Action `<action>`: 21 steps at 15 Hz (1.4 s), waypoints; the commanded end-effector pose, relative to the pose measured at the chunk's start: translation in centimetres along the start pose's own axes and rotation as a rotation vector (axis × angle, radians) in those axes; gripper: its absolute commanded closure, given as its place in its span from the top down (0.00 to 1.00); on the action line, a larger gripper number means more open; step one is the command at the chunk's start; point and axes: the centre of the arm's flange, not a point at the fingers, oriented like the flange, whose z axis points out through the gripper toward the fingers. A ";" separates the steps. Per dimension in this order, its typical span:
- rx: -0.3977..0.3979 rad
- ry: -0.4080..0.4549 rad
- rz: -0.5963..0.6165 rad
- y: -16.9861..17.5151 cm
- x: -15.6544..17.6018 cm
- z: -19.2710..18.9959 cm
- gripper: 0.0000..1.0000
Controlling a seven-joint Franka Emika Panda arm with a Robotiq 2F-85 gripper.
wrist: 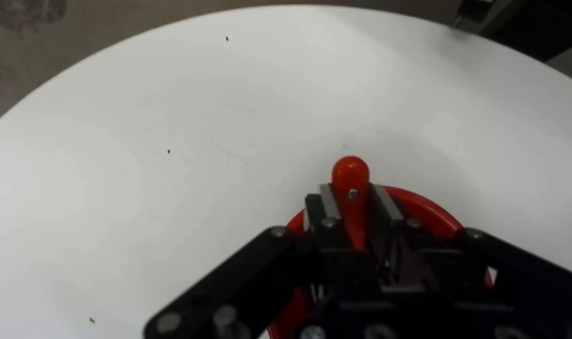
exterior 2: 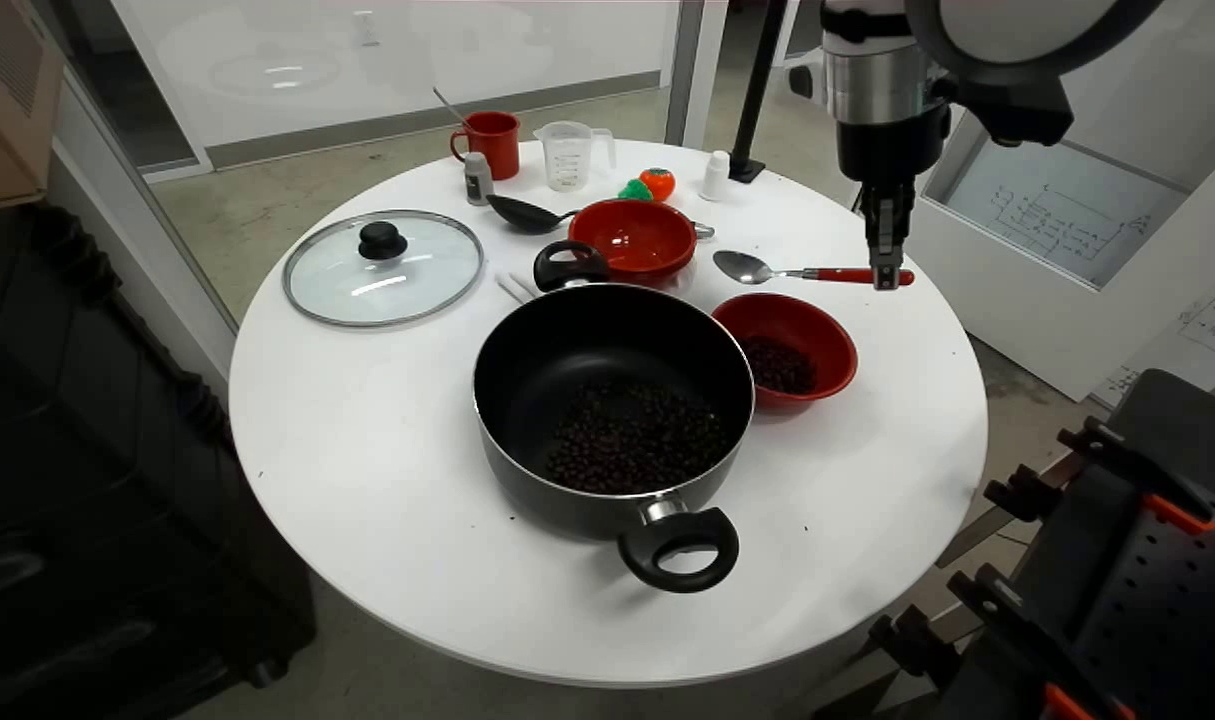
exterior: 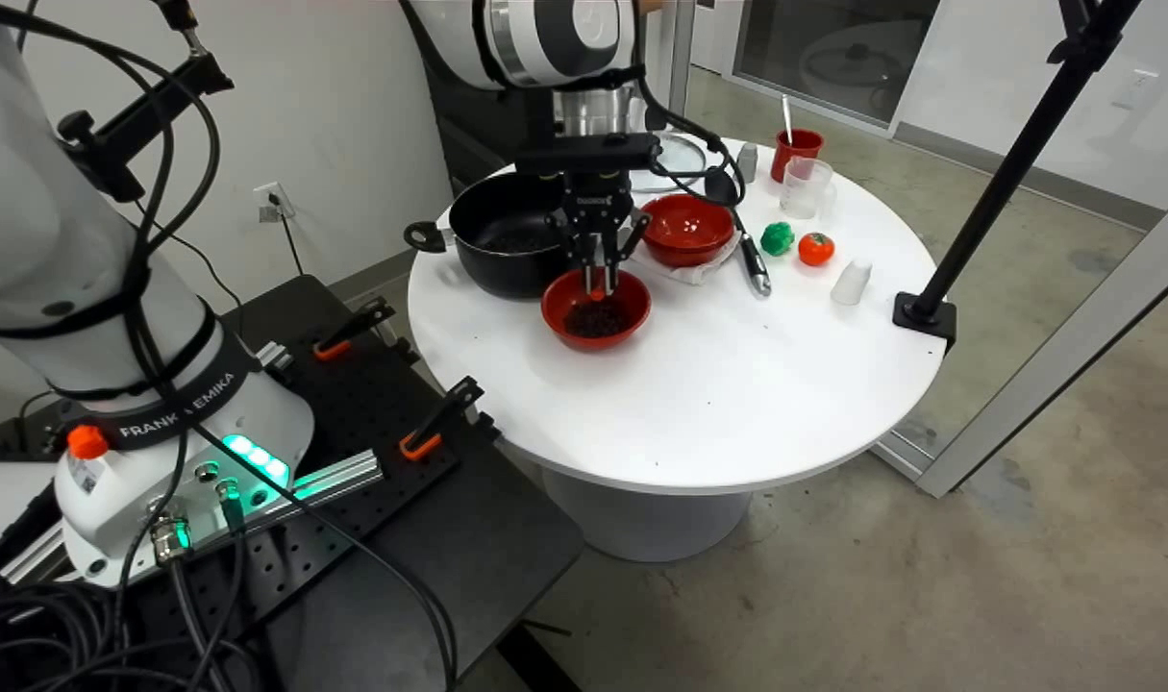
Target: Use the spoon to put some contents of the bowl in the pot
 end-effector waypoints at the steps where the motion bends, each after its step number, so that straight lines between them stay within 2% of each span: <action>1: -0.074 -0.101 0.006 -0.7 -1.1 1.3 0.05; 5: -0.114 -0.176 0.009 -0.5 -2.2 2.8 0.05; 8: -0.206 -0.209 -0.043 -0.7 -2.2 3.8 0.05; 14: -0.359 -0.223 -0.129 -2.2 -0.9 3.9 0.05; 21: -0.469 -0.302 -0.167 -4.0 0.4 4.0 0.05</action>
